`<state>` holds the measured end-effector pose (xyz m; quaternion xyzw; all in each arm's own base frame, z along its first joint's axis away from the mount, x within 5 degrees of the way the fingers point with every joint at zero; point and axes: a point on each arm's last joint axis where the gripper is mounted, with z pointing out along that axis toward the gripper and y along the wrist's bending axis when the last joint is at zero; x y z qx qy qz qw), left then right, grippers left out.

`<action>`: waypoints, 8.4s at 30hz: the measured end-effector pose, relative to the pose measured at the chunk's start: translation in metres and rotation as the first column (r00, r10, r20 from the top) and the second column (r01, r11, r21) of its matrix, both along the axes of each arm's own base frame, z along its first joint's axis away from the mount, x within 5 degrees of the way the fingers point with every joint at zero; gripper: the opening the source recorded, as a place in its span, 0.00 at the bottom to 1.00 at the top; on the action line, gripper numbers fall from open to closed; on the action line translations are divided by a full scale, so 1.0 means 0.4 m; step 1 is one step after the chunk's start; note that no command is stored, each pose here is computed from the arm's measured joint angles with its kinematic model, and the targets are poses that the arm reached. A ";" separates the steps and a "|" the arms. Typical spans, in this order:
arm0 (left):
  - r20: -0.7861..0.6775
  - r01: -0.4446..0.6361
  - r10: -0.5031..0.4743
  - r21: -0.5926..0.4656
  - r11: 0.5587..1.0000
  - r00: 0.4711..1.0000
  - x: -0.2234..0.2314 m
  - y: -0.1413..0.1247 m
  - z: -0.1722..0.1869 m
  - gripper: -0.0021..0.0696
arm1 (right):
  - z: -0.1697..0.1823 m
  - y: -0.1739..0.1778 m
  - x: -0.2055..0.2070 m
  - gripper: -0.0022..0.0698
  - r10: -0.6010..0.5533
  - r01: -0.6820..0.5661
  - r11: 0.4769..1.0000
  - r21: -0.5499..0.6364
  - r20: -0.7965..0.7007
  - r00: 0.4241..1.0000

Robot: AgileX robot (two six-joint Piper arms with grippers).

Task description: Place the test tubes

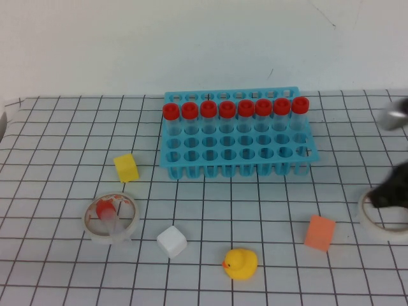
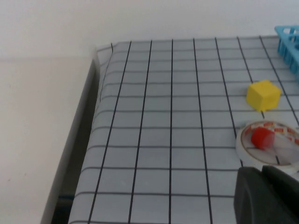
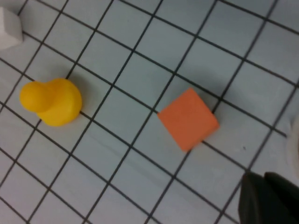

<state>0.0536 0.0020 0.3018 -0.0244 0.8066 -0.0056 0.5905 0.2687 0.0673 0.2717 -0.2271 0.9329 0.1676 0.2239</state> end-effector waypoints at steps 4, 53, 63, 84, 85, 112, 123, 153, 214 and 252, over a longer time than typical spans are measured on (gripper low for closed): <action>-0.057 -0.004 0.004 0.004 1.000 0.998 -0.004 0.001 -0.012 0.03 | -0.021 0.119 0.110 0.03 0.136 -0.139 0.989 -0.055 -0.061 0.989; -0.063 0.010 -0.012 -0.036 0.999 0.998 0.015 -0.005 -0.066 0.03 | -0.053 0.798 0.154 0.71 0.587 -0.588 0.808 0.036 0.046 0.808; -0.060 0.010 -0.012 -0.036 0.999 0.998 0.015 -0.005 -0.065 0.03 | -0.142 0.861 0.112 0.71 0.634 -0.633 0.774 -0.029 0.012 0.774; -0.060 0.010 -0.012 -0.036 0.999 0.998 0.015 -0.005 -0.065 0.03 | -0.176 0.883 0.094 0.68 0.589 -0.586 0.802 -0.117 -0.004 0.808; -0.060 0.010 -0.012 -0.036 0.999 0.998 0.015 -0.005 -0.065 0.03 | -0.176 0.883 0.094 0.68 0.580 -0.577 0.809 -0.113 -0.008 0.815; -0.066 0.010 -0.012 -0.036 0.999 0.998 0.015 -0.005 -0.066 0.03 | -0.167 0.879 0.105 0.70 0.410 -0.412 0.907 -0.087 -0.044 0.911; -0.066 0.011 -0.014 -0.043 0.999 0.998 0.015 -0.006 -0.066 0.03 | -0.128 0.887 0.112 0.70 0.427 -0.425 0.902 -0.070 0.010 0.904; -0.066 0.013 -0.016 -0.050 0.999 0.998 0.015 -0.007 -0.066 0.03 | -0.197 0.904 0.113 0.39 0.489 -0.490 0.869 -0.069 -0.021 0.872; 0.212 0.322 -0.262 -0.340 0.884 0.942 0.125 -0.085 0.092 0.03 | 0.227 0.407 -0.217 0.36 0.223 -0.397 0.913 0.090 0.705 0.673; 0.267 0.738 -0.732 -0.504 0.448 0.627 0.224 -0.199 0.099 0.85 | -0.028 0.418 -0.290 0.36 -0.019 -0.566 0.596 0.569 0.715 0.699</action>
